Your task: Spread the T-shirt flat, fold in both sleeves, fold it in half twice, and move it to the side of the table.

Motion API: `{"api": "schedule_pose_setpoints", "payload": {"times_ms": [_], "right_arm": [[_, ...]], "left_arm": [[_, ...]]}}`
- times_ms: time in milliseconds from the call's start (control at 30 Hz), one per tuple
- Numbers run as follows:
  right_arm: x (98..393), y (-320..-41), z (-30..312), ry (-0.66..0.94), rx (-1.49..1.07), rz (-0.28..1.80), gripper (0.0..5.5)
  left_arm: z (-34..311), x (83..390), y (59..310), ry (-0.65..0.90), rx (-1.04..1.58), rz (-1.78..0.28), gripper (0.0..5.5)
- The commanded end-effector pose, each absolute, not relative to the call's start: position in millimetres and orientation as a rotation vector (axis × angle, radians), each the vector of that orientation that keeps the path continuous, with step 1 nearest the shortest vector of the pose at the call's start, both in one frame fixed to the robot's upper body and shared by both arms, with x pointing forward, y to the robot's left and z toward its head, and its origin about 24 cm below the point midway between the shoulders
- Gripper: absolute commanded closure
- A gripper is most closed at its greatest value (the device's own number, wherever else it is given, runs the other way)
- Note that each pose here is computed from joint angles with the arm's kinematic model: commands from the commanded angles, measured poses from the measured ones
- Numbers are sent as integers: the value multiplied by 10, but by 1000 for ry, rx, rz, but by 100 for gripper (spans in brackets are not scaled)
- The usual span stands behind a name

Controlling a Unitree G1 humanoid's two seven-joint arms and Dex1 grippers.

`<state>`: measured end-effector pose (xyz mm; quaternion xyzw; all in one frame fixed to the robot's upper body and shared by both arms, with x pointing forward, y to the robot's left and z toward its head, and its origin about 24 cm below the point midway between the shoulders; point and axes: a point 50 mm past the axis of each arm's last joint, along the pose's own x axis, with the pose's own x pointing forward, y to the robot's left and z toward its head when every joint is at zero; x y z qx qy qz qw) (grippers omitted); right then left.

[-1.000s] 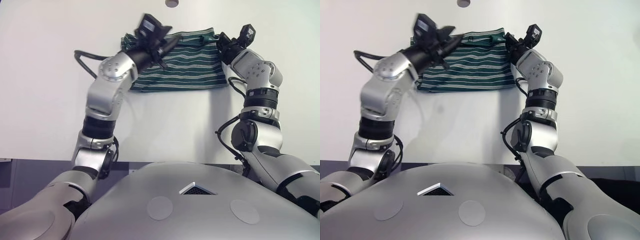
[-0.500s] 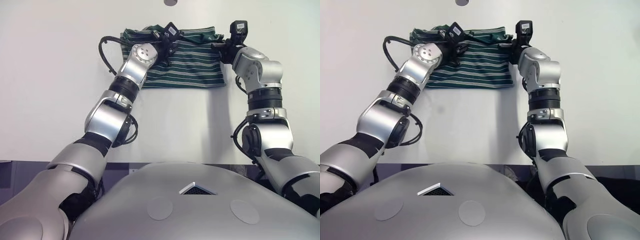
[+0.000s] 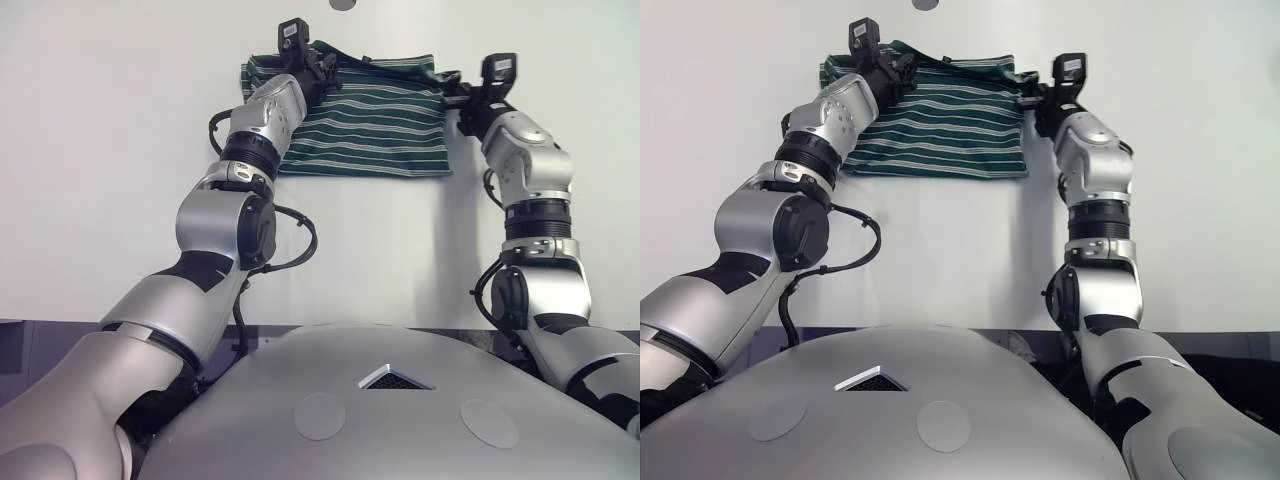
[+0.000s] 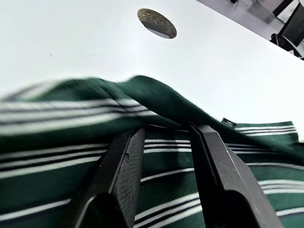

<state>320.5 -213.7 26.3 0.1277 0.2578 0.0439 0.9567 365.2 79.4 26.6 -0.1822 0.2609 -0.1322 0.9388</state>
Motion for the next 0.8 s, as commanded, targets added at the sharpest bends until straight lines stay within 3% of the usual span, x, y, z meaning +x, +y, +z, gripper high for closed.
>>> {"api": "schedule_pose_setpoints", "payload": {"times_ms": [33,267,333,433,533,567,667,800], "right_arm": [[3320,-2283,450,455,625,20,550],[3293,-2076,535,381,591,171,408],[3265,-1947,706,304,473,309,372],[3031,-1362,981,222,105,630,366],[2903,-799,1117,201,-128,718,366],[2863,-496,1053,250,-163,749,366],[2751,158,753,379,-260,803,366],[2690,483,257,569,-318,836,366]], "left_arm": [[-160,3395,1024,643,-324,-172,384],[-82,3382,889,576,-371,-221,381],[152,3458,898,424,-364,-218,381],[1342,3449,972,-163,-484,-286,381],[2195,3205,1239,-520,-507,-290,381],[2452,3135,1404,-625,-492,-236,381],[2845,3026,1631,-766,-403,-147,381],[2862,3037,1582,-742,-393,-165,381]]}}
